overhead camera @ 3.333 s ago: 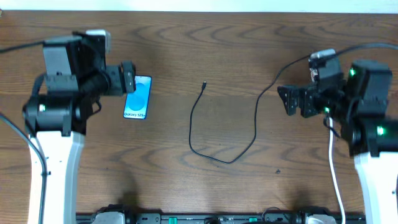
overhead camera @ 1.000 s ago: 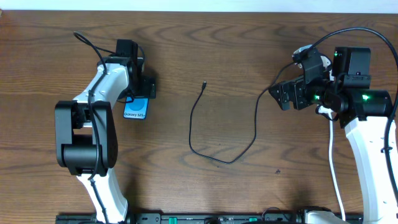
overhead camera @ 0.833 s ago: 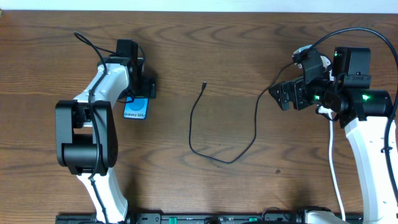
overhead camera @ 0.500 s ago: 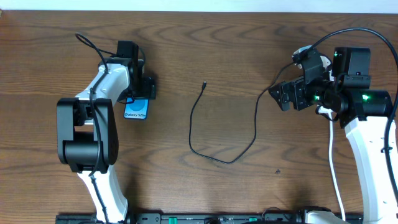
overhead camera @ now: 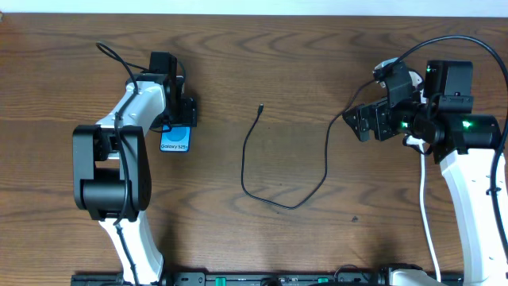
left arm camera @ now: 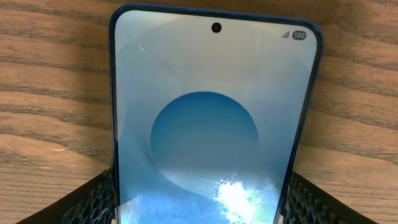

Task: Plug charger to phone and switch on socket
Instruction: 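Close left gripper on the phone's top edge and tilt it up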

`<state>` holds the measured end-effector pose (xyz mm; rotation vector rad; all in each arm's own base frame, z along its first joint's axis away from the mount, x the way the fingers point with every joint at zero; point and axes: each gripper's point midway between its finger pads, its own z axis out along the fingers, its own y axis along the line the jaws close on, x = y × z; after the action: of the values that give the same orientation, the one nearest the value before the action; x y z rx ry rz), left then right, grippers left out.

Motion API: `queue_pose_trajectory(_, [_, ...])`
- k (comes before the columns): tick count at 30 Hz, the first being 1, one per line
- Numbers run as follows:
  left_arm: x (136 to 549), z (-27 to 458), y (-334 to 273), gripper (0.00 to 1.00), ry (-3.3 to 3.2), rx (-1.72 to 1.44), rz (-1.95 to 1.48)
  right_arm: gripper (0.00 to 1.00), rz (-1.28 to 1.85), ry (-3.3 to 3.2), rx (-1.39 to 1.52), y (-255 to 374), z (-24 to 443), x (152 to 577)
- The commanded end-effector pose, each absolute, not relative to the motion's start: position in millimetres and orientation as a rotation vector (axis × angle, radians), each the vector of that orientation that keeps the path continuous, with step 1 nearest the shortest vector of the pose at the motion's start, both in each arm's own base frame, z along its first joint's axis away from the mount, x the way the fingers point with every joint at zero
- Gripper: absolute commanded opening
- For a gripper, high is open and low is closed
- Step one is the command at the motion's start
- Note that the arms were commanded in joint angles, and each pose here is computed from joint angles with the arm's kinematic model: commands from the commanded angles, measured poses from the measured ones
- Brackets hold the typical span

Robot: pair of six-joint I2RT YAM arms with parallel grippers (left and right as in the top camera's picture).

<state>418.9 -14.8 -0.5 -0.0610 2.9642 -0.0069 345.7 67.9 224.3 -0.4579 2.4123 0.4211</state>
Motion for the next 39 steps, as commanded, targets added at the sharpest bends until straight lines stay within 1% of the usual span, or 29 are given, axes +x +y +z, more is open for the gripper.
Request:
queue_pose_trajectory(1, [420.1,2.2,-14.5,0.77,2.962,-0.078,0.004,0.97,0.423,2.403,-0.462,70.8,229.8,348.5])
queue_pose_trajectory(9, [426.7,37.9,-14.9,0.77,2.88,-0.154,-0.014,0.97,0.423,2.402,-0.462,70.8,229.8,348.5])
queue_pose_trajectory(15, [425.2,48.5,-14.8,0.77,2.866,-0.173,-0.018,0.97,0.423,2.402,-0.462,70.8,229.8,348.5])
queue_pose_trajectory(28, [415.6,43.7,-15.2,0.77,2.905,-0.201,-0.021,0.97,0.424,2.403,-0.462,70.8,229.8,348.4])
queue_pose_trajectory(39, [396.7,-4.7,-14.5,0.77,3.004,-0.207,-0.006,0.97,0.424,2.404,-0.462,70.8,229.7,348.2])
